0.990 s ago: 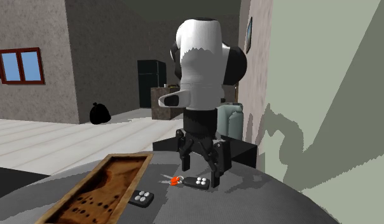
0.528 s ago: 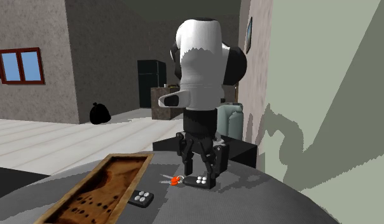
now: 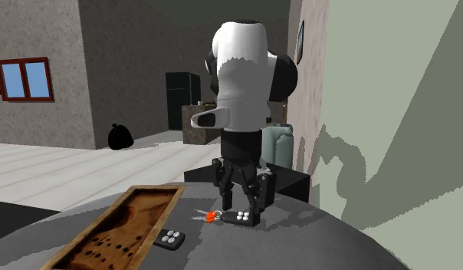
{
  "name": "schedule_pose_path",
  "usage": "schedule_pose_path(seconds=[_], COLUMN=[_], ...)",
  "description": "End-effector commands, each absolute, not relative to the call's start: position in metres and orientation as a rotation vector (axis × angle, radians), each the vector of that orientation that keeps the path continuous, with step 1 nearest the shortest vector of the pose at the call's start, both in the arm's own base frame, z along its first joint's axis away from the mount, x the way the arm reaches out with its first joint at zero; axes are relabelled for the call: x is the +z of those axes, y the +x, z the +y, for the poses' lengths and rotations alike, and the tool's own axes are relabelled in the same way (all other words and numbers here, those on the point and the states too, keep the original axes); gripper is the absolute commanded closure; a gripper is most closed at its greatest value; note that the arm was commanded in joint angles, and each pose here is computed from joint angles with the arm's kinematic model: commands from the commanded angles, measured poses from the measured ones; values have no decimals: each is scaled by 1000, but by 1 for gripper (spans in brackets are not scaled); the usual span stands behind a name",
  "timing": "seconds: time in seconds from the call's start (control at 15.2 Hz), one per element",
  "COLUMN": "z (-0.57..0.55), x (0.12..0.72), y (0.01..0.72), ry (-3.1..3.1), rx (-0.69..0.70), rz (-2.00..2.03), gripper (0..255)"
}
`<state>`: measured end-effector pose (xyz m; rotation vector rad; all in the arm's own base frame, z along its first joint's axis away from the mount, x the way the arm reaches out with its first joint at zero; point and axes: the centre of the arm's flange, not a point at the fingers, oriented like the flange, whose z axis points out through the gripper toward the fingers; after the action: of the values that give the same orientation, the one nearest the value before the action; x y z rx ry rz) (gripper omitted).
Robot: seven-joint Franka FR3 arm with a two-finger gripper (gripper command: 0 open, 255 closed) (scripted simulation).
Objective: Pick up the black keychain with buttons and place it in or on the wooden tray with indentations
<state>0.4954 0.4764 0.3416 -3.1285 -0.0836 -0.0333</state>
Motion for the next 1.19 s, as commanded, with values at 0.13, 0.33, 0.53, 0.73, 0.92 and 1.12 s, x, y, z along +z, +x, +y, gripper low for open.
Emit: schedule_pose_path(seconds=[0.13, 0.33, 0.53, 0.73, 0.92, 1.12], z=[477, 477, 477, 477, 477, 477], x=[360, 376, 392, 408, 424, 440], y=[495, 495, 495, 495, 495, 495], ry=[-3128, -3128, -3128, -3128, -3128, -3128], rx=[-34, -34, -34, -34, -34, -34], rz=[-84, -84, -84, -84, -84, -84], gripper=[255, 255, 255, 255, 255, 255])
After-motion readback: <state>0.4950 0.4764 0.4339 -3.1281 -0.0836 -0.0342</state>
